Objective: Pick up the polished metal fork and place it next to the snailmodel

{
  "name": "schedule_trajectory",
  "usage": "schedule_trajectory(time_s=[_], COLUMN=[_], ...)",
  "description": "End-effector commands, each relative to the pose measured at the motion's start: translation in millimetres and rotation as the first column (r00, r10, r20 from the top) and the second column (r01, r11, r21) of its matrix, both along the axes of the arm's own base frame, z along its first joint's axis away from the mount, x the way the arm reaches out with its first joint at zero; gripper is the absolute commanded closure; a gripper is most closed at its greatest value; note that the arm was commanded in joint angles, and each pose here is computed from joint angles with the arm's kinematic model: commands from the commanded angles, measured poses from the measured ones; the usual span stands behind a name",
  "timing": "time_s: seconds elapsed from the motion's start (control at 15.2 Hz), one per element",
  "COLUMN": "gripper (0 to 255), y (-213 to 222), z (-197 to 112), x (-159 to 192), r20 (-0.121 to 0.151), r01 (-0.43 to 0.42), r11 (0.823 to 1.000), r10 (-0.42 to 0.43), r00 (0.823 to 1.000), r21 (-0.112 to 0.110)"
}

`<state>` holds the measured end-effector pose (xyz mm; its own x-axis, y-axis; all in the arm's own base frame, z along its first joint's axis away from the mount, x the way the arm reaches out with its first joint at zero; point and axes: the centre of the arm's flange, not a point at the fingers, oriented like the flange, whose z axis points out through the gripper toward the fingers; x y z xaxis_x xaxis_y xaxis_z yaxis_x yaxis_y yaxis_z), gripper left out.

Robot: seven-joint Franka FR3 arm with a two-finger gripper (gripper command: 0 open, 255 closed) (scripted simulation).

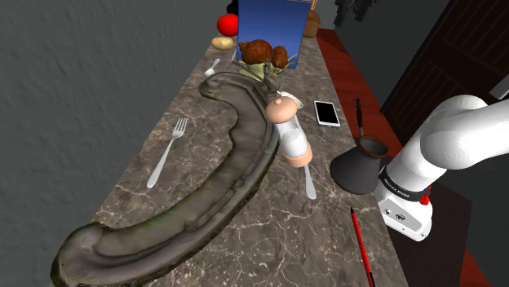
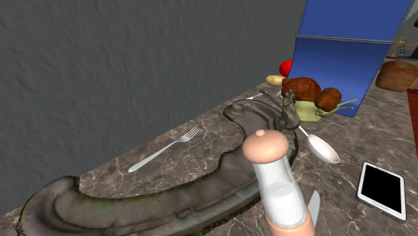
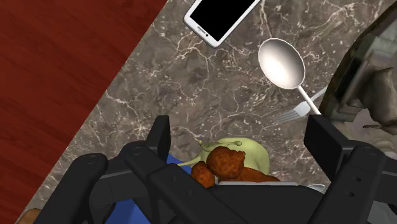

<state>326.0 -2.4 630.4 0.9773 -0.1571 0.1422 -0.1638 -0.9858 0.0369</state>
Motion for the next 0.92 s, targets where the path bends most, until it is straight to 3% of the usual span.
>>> schedule_trajectory(time_s=[0.0, 0.4, 0.86], gripper=[0, 0, 0], y=[0, 71, 153], z=[0, -35, -74], x=[0, 8, 26], r20=[0.0, -0.006, -0.015], r01=[0.0, 0.105, 0.227], r11=[1.0, 0.994, 0.974], r10=[0.0, -0.105, -0.226], r00=[1.0, 0.994, 0.974], r21=[0.0, 0.012, 0.026])
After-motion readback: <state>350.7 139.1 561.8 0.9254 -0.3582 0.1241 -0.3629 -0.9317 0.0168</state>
